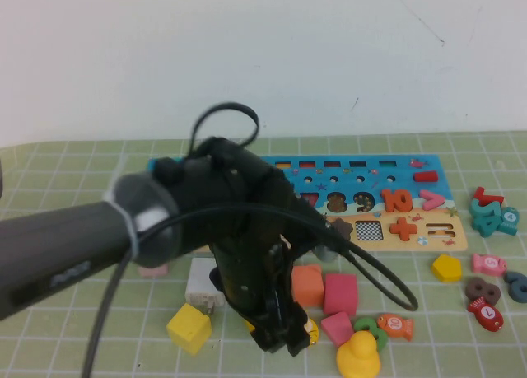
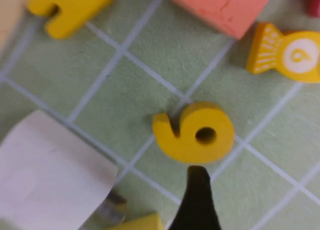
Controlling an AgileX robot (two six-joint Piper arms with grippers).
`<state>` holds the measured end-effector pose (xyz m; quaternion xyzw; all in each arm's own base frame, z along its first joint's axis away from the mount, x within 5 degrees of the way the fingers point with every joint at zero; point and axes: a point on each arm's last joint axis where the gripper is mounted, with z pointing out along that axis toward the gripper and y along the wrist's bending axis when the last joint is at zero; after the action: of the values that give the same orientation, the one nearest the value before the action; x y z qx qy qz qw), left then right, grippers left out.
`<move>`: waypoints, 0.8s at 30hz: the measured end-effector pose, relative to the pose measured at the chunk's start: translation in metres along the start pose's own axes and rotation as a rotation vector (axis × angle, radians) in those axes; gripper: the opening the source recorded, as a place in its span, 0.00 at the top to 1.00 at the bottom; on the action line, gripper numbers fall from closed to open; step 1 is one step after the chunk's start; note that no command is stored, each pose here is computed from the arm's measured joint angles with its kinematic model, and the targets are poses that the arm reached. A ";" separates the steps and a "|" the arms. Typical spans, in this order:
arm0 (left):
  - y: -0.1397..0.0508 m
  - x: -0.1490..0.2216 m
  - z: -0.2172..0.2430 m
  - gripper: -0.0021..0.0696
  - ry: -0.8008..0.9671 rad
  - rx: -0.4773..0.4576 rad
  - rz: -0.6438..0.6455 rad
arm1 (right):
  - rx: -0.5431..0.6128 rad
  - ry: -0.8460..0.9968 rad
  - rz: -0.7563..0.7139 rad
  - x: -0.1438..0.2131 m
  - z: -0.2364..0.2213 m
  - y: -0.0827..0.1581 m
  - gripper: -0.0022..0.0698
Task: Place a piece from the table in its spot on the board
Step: Pick up the "number 6"
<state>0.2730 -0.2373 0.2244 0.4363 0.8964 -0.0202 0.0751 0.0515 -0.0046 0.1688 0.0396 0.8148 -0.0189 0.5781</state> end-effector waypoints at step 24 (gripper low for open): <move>0.011 -0.010 0.039 0.26 0.025 -0.082 -0.113 | 0.000 0.000 0.000 0.000 0.000 0.000 0.97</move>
<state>0.2925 -0.2419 0.1878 0.3815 0.9207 0.0179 0.0804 0.0515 -0.0046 0.1688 0.0396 0.8148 -0.0189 0.5781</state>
